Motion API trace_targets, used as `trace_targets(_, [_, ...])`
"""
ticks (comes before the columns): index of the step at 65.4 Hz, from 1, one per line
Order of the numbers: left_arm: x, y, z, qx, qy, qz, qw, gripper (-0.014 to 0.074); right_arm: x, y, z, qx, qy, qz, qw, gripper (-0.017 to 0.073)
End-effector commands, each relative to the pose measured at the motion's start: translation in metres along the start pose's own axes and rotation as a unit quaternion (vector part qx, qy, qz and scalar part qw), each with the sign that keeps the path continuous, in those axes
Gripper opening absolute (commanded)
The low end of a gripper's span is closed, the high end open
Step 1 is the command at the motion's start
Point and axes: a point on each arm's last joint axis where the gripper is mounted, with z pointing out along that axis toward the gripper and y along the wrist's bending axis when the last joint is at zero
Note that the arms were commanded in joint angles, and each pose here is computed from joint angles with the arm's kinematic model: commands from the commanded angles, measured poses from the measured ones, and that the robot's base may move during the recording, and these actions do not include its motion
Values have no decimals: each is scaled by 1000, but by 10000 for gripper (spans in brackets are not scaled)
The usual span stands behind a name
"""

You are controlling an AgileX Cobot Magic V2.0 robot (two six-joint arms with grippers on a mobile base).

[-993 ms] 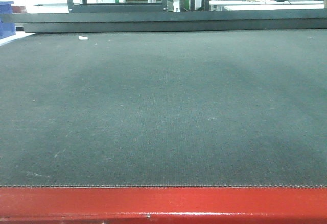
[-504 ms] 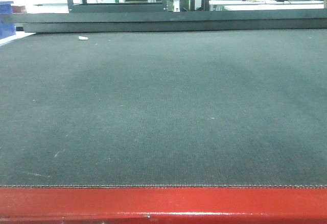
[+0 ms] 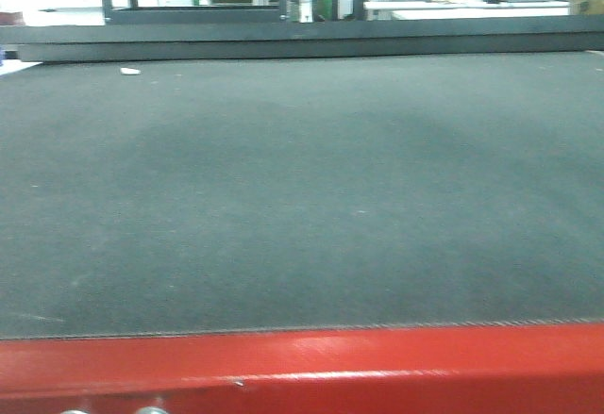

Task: Grab white bin and place on right shelf
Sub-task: 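Turn the base away from the table while holding the bin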

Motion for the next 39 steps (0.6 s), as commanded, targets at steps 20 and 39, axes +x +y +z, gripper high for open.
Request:
trace_targets(20, [6,-57,-6,152,46,25,987,-126,-10,69,-21,-202,-35,-3,979,72])
trace_targets(39, [6,-57,-6,152,46,25,987,-126,-10,69,-21,-202,-35,-3,979,72])
